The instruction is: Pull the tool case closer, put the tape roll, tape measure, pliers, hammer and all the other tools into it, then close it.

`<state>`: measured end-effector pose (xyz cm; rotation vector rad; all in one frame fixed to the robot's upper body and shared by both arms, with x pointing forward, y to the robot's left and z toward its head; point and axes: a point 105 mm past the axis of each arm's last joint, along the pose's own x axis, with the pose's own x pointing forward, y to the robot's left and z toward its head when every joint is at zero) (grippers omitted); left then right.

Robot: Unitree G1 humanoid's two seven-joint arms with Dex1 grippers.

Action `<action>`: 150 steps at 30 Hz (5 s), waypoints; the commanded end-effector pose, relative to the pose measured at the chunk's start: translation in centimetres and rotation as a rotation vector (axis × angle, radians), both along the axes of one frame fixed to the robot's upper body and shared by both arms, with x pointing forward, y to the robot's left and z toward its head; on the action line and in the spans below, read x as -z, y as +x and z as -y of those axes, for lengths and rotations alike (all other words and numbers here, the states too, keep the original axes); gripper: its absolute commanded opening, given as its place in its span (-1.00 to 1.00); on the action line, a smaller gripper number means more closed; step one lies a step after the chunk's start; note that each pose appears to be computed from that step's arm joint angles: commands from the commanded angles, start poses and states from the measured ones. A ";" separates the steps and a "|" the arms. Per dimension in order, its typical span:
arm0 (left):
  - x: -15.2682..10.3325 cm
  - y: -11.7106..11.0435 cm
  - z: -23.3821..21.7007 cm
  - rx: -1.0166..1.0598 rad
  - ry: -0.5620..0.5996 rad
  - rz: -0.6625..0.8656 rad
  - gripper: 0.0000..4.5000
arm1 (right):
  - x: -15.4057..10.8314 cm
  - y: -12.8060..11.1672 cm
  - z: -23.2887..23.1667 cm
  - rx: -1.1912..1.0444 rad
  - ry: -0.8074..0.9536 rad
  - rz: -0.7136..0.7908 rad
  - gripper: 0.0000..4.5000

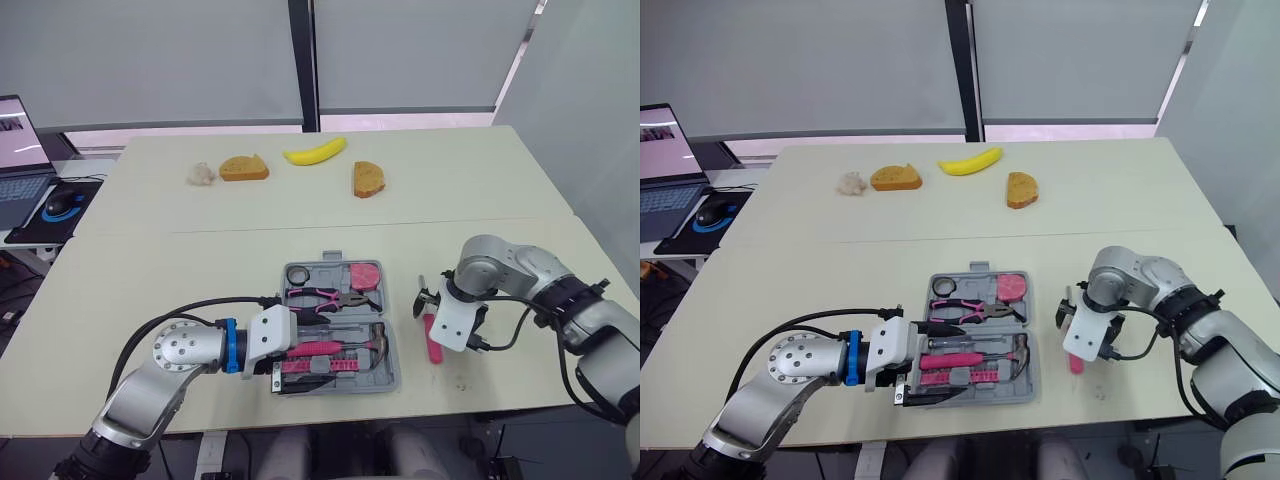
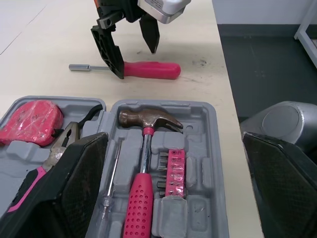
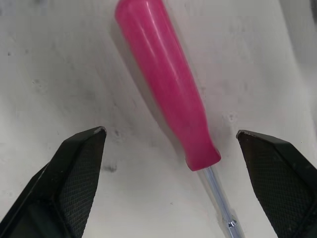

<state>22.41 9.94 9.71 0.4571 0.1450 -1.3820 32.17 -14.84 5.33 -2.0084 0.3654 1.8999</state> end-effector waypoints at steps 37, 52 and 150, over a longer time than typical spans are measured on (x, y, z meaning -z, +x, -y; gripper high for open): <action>-2.2 1.2 1.4 0.008 -0.064 0.071 1.00 | -6.8 -6.1 7.4 0.996 0.408 -0.106 -0.68; -1.7 1.7 1.9 0.026 -0.057 0.095 1.00 | -2.4 -7.2 6.9 1.914 0.789 -0.174 -0.68; -0.9 -1.5 -9.9 -0.054 0.212 -0.003 1.00 | -4.3 -9.9 -6.9 1.024 0.914 -0.291 -0.69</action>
